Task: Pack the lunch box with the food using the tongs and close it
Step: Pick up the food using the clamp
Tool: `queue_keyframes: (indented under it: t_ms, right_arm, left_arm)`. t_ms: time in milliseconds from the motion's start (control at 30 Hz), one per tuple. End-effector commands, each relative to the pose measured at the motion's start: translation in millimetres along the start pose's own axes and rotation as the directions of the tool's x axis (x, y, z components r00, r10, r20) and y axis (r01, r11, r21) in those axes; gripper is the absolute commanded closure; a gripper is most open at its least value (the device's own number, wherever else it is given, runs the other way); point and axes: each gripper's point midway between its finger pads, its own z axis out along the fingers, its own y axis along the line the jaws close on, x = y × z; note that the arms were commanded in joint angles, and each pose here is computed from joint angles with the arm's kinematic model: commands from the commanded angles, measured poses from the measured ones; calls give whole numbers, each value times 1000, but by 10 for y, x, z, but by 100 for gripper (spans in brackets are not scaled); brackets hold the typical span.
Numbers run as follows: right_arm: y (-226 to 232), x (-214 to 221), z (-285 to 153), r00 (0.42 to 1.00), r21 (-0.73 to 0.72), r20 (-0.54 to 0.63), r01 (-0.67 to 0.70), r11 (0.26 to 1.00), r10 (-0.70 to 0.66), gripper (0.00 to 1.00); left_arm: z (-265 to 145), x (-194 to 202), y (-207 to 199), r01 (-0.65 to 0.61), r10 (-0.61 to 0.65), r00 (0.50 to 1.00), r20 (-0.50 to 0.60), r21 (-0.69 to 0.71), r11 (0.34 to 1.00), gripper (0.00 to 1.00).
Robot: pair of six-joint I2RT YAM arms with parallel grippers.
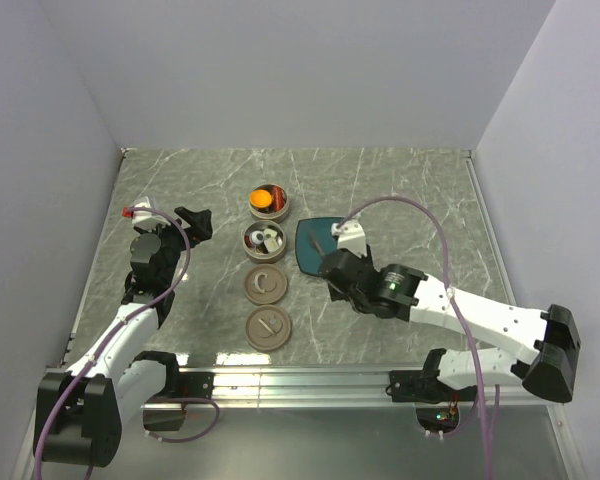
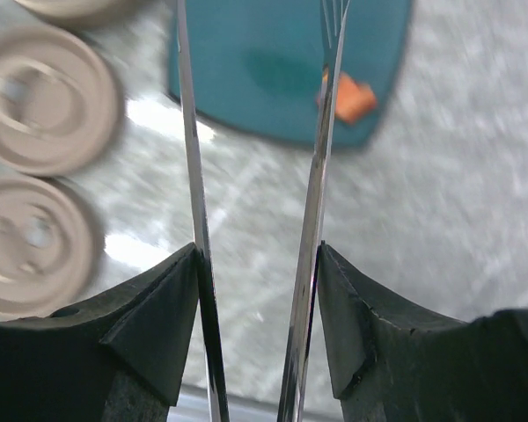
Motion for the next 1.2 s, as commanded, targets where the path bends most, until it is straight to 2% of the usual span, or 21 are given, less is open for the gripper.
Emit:
queue_keyframes:
  t_ms: [0, 433, 1167]
  right_arm:
    - [-242, 164, -114, 995, 84, -2, -103, 991, 104, 39]
    - [-425, 645, -143, 987, 170, -87, -121, 978, 138, 46]
    - [-278, 690, 96, 988, 183, -129, -58, 981, 82, 48]
  left_arm:
    - [28, -187, -99, 2, -4, 999, 54, 31, 1000, 1]
    - [29, -177, -106, 4, -5, 999, 49, 35, 999, 1]
    - [12, -189, -103, 4, -6, 998, 55, 35, 999, 1]
